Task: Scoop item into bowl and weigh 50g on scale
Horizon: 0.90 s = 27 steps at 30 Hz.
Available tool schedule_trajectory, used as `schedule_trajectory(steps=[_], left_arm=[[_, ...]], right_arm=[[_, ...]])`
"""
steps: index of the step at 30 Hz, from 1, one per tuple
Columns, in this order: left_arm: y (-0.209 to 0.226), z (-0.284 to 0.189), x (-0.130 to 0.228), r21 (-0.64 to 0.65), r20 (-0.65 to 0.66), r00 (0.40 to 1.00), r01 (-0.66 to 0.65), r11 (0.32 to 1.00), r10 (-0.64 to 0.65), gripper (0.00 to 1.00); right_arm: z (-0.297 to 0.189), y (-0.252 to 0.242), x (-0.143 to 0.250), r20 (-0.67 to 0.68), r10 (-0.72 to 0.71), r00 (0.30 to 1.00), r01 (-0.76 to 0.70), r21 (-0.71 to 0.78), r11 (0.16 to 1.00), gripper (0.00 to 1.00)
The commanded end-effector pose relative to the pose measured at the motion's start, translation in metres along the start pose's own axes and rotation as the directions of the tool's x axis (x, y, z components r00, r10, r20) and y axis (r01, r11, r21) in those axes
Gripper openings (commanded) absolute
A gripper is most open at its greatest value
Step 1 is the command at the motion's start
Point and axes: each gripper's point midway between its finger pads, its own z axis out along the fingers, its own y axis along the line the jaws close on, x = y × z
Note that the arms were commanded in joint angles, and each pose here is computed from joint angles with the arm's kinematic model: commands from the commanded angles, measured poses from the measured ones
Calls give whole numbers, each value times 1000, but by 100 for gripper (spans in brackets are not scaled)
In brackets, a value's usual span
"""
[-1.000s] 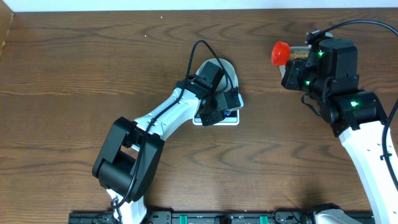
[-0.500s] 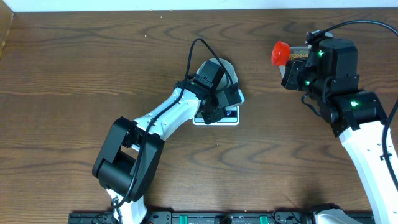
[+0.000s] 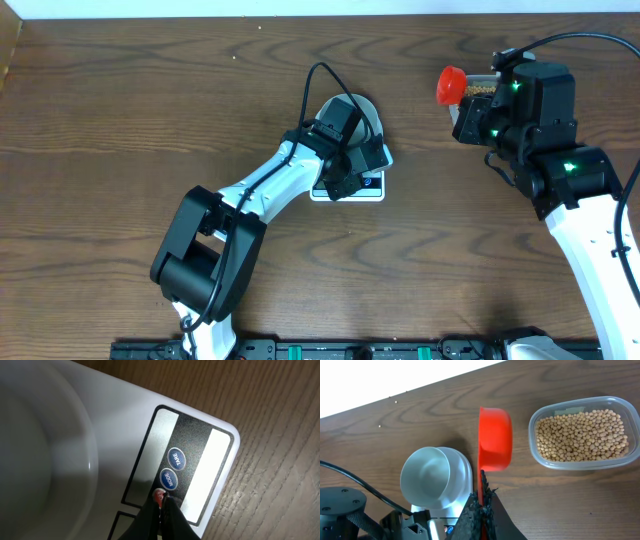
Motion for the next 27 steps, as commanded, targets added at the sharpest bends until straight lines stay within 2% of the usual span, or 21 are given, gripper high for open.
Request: schedule_trajectory(steps=[1, 27], left_arm=[[-1, 7, 6, 6, -22, 1000, 14, 1000, -14, 7], [-2, 16, 11, 16, -36, 999, 34, 999, -34, 8]], right_arm=[[-5, 0, -9, 22, -12, 1000, 12, 7, 1000, 1], [-5, 0, -11, 29, -13, 999, 13, 6, 1000, 1]])
